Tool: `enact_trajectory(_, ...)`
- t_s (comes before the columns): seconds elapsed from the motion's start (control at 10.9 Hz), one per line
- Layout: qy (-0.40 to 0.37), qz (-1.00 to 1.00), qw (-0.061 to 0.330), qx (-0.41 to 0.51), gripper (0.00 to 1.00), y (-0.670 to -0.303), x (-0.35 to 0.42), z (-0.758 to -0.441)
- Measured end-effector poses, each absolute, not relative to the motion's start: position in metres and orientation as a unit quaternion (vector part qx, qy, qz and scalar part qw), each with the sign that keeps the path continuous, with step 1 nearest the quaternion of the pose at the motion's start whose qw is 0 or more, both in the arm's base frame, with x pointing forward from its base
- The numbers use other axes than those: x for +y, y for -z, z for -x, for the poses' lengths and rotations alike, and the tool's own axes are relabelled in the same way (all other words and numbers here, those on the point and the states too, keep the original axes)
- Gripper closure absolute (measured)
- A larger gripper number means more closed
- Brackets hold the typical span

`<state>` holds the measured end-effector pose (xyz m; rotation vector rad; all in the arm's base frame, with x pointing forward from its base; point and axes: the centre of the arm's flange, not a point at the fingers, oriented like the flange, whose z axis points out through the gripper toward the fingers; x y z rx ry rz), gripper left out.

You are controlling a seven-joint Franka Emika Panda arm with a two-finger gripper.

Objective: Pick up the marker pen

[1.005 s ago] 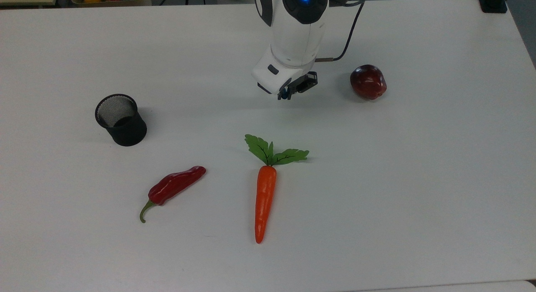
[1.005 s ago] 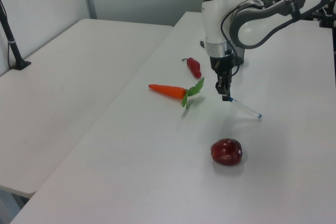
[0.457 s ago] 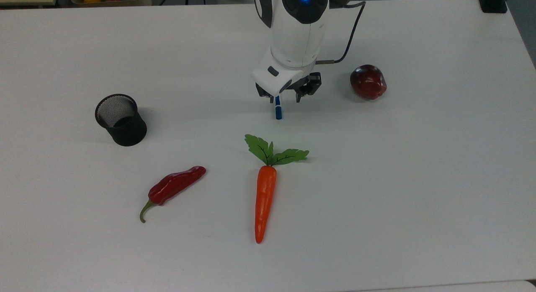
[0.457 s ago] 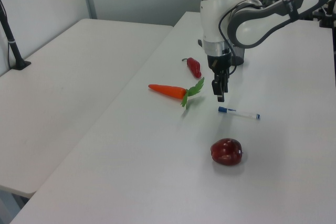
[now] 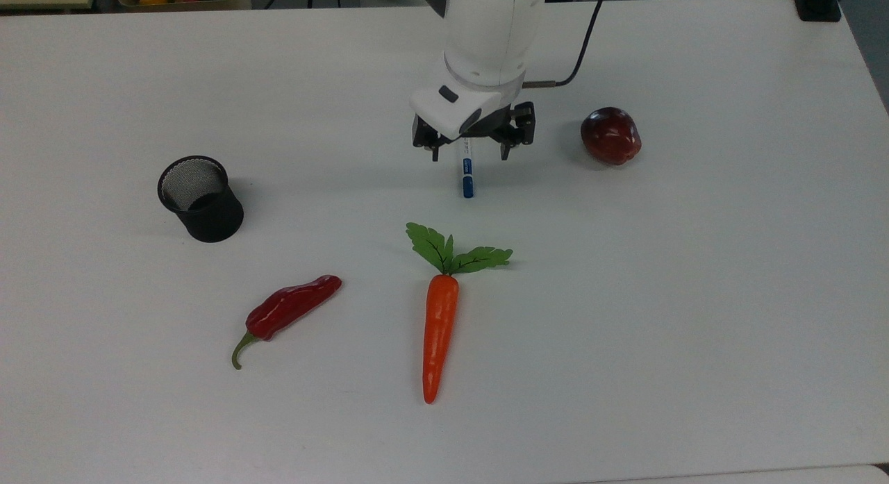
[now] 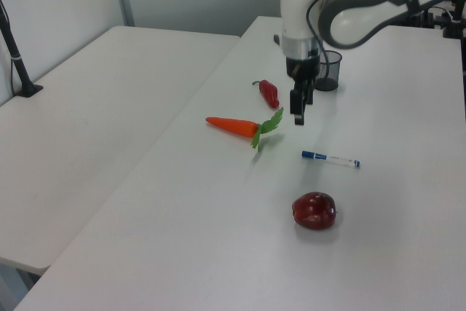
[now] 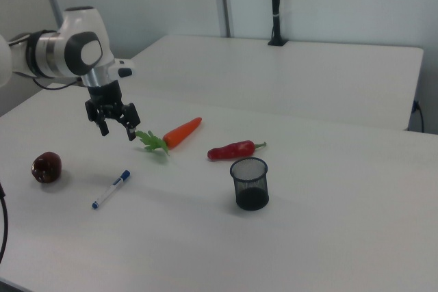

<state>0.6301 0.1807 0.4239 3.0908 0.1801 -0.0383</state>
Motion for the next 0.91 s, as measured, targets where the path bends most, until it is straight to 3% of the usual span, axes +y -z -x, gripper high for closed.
enact_trajectory(0.18, 0.011, -0.997, 0.047, 0.057, 0.00, -0.467, 0.161, -0.617)
enact_trajectory(0.55, 0.011, -0.997, 0.053, 0.055, 0.00, -0.553, 0.092, -0.586)
enact_trajectory(0.91, 0.008, -0.998, 0.043, 0.055, 0.00, -0.600, 0.041, -0.560)
